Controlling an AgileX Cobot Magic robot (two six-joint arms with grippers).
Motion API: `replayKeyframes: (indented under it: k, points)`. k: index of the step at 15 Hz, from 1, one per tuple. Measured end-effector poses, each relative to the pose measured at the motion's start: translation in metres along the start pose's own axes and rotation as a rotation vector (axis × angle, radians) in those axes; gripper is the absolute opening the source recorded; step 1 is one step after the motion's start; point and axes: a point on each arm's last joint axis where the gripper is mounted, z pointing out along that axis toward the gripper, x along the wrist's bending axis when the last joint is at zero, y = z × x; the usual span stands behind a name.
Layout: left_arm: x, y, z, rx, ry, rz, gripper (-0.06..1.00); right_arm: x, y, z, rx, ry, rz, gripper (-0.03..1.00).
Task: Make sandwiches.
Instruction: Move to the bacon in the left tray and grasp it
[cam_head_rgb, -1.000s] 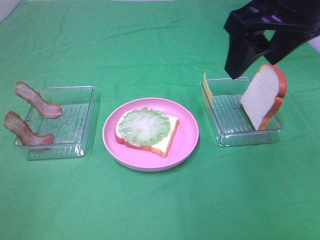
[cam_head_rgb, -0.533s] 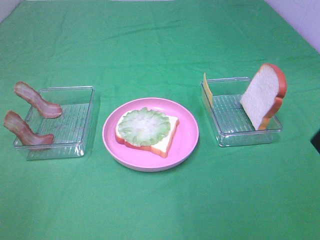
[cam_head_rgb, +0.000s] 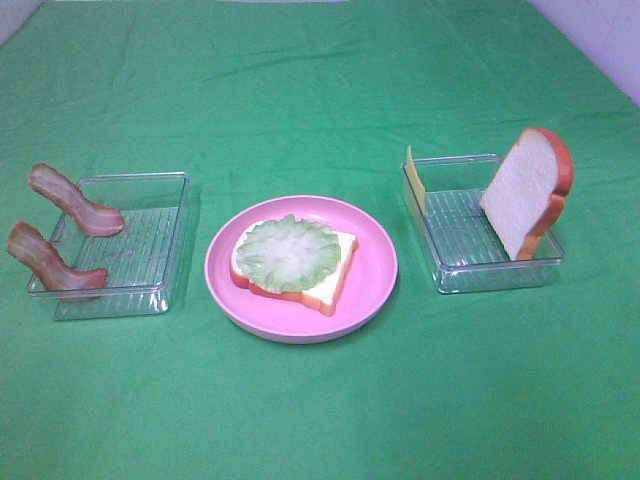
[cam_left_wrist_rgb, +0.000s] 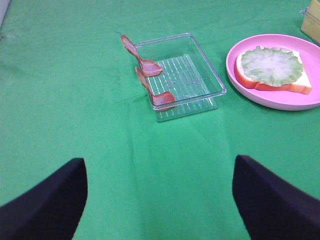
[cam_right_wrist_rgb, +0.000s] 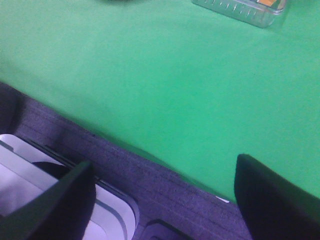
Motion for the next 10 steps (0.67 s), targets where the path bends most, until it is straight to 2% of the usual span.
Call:
replayKeyframes:
  k: [3,5,10]
  points:
    - [0.000,0.000,0.000,0.000,0.000,0.000,0.76,0.000,-0.024,0.000,-0.110,-0.013,-0.012,0.72]
    - [0.000,0.000,0.000,0.000,0.000,0.000,0.76,0.001,-0.035,-0.010,-0.247,-0.019,-0.030,0.72]
    - [0.000,0.005,0.002,0.015,0.000,-0.020,0.76,0.001,-0.055,-0.017,-0.434,-0.027,-0.045,0.72]
